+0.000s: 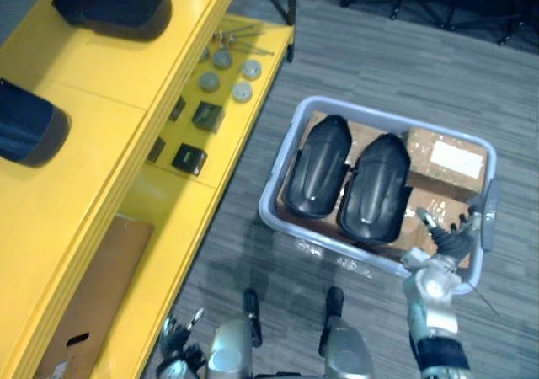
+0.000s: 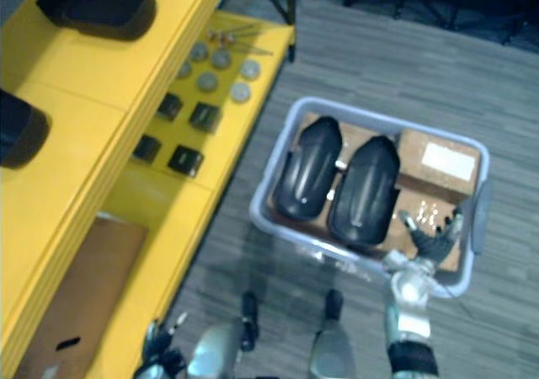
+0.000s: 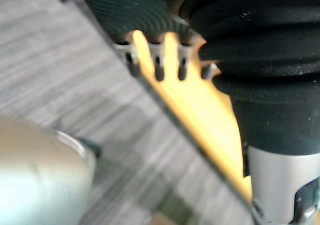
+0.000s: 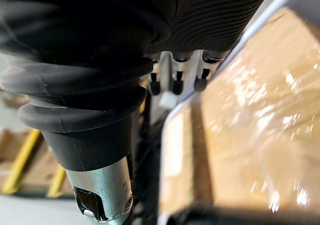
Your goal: Walk over and take plastic housings, then place them on the shelf
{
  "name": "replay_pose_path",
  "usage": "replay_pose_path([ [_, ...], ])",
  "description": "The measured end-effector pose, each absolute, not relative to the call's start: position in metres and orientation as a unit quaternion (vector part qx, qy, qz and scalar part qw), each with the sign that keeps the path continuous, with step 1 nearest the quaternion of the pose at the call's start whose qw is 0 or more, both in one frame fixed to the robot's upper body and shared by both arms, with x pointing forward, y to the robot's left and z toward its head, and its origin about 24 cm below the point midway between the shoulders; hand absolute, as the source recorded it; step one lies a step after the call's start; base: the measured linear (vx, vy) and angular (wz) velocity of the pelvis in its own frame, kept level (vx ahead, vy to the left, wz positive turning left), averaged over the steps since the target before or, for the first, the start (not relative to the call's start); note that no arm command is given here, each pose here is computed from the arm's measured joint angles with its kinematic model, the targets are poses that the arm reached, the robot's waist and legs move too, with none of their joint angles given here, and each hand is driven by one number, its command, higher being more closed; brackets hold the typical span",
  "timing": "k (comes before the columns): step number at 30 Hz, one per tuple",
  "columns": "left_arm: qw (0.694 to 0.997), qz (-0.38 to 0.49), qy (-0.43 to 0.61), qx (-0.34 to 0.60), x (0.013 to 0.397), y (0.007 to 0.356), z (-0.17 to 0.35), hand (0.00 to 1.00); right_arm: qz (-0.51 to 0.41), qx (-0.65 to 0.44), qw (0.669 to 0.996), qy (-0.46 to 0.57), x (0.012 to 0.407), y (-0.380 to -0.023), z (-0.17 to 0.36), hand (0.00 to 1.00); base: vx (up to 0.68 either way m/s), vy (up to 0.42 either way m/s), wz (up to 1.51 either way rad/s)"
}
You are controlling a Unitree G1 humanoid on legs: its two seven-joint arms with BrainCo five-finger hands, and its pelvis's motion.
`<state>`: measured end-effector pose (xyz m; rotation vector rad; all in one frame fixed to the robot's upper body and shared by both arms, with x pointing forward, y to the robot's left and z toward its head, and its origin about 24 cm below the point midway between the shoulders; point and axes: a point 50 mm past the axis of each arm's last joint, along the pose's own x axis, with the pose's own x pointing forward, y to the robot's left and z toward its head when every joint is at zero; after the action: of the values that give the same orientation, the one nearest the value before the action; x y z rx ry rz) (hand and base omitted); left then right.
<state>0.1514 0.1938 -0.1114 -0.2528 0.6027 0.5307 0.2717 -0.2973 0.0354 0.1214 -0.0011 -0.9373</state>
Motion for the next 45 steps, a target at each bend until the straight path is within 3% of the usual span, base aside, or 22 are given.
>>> replay_pose_path([
  [6,0.920,0.239,0.292,-0.104,0.158,0.192,-0.109,0.00,-0.480,0.054,0.875,0.032,0.300,-0.333,0.062,0.00,-0.12,0.012,0.19],
  [20,0.912,0.247,0.304,-0.120,0.158,0.192,-0.116,0.00,-0.479,-0.007,0.876,0.053,0.330,-0.373,0.138,0.00,-0.07,0.011,0.08],
  [21,0.913,0.244,0.303,-0.120,0.158,0.192,-0.116,0.00,-0.470,-0.014,0.880,0.074,0.332,-0.374,0.141,1.00,0.00,0.000,0.00],
  [35,0.919,0.225,0.299,-0.124,0.162,0.186,-0.115,0.00,-0.376,-0.008,0.882,0.284,0.305,-0.404,0.110,1.00,-0.01,0.003,0.06],
  [45,0.924,0.214,0.297,-0.114,0.162,0.186,-0.114,0.00,-0.386,-0.094,0.870,0.292,0.308,-0.406,0.118,1.00,-0.02,0.008,0.04],
])
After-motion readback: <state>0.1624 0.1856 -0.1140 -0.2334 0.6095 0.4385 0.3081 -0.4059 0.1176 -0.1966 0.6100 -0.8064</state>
